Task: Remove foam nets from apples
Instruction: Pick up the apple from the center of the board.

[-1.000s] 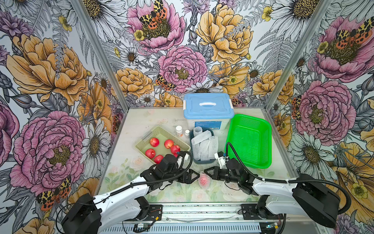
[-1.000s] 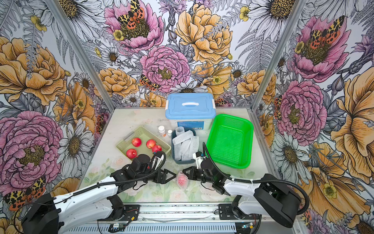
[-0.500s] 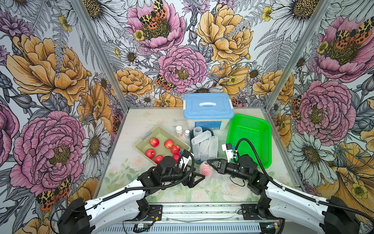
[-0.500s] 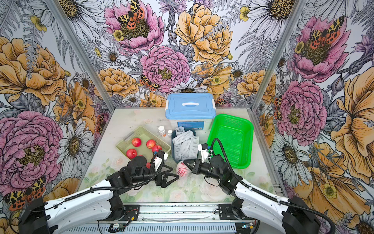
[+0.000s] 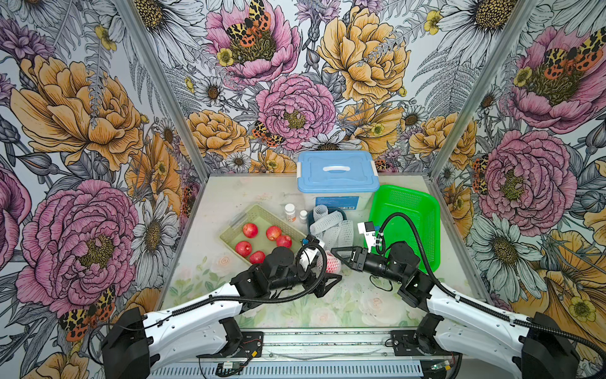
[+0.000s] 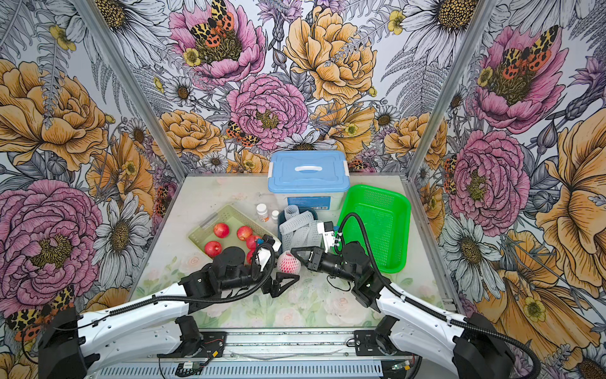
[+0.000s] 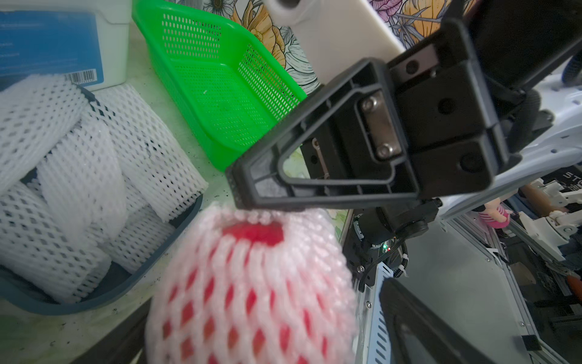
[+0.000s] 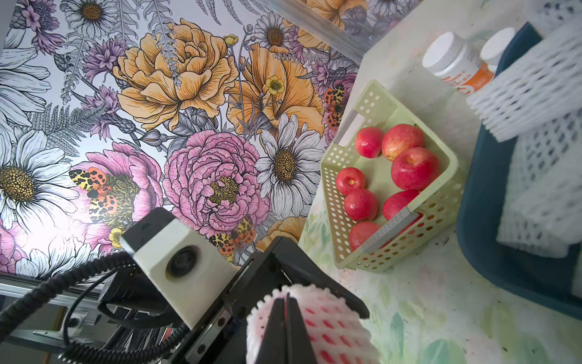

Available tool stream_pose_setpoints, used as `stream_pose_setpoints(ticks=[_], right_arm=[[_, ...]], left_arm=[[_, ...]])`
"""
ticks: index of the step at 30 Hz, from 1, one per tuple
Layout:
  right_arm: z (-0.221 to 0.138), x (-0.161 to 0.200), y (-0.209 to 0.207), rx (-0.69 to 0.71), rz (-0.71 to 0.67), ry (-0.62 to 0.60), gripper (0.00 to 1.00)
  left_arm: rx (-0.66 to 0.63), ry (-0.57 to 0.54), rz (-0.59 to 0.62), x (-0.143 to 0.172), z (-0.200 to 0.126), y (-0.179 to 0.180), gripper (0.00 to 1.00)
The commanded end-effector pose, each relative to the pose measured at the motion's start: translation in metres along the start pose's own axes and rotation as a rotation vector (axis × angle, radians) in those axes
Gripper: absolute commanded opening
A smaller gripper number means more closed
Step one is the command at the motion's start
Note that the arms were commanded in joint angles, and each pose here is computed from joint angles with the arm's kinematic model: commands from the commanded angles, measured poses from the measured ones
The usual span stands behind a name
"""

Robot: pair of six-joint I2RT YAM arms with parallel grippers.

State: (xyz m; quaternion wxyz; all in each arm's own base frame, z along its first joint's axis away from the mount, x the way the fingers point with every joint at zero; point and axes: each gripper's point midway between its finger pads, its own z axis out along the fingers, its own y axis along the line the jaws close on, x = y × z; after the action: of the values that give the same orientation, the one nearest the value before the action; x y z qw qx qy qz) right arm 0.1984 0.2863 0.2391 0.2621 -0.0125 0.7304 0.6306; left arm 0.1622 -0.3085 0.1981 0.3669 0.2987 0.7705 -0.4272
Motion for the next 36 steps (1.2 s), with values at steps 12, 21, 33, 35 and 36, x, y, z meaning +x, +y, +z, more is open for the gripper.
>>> stream_pose_setpoints(ticks=[12, 21, 33, 35, 36], right_arm=[[-0.006, -0.015, 0.022, -0.074, -0.032, -0.041, 0.00], [-0.007, -0.003, 0.020, -0.048, -0.166, 0.011, 0.59], [0.011, 0.014, 0.010, 0.079, -0.270, 0.030, 0.68], [0.013, 0.014, 0.012, 0.073, -0.272, 0.026, 0.67], [0.014, 0.015, 0.012, 0.074, -0.270, 0.030, 0.67]], left_arm=[[0.045, -0.025, 0.027, -0.010, -0.001, -0.003, 0.76], [0.083, -0.010, 0.017, -0.011, -0.002, -0.005, 0.49], [0.090, -0.010, 0.022, -0.016, -0.004, -0.008, 0.50], [0.089, -0.008, 0.026, -0.016, -0.004, -0.008, 0.50], [0.085, -0.008, 0.027, -0.017, -0.004, -0.008, 0.50]])
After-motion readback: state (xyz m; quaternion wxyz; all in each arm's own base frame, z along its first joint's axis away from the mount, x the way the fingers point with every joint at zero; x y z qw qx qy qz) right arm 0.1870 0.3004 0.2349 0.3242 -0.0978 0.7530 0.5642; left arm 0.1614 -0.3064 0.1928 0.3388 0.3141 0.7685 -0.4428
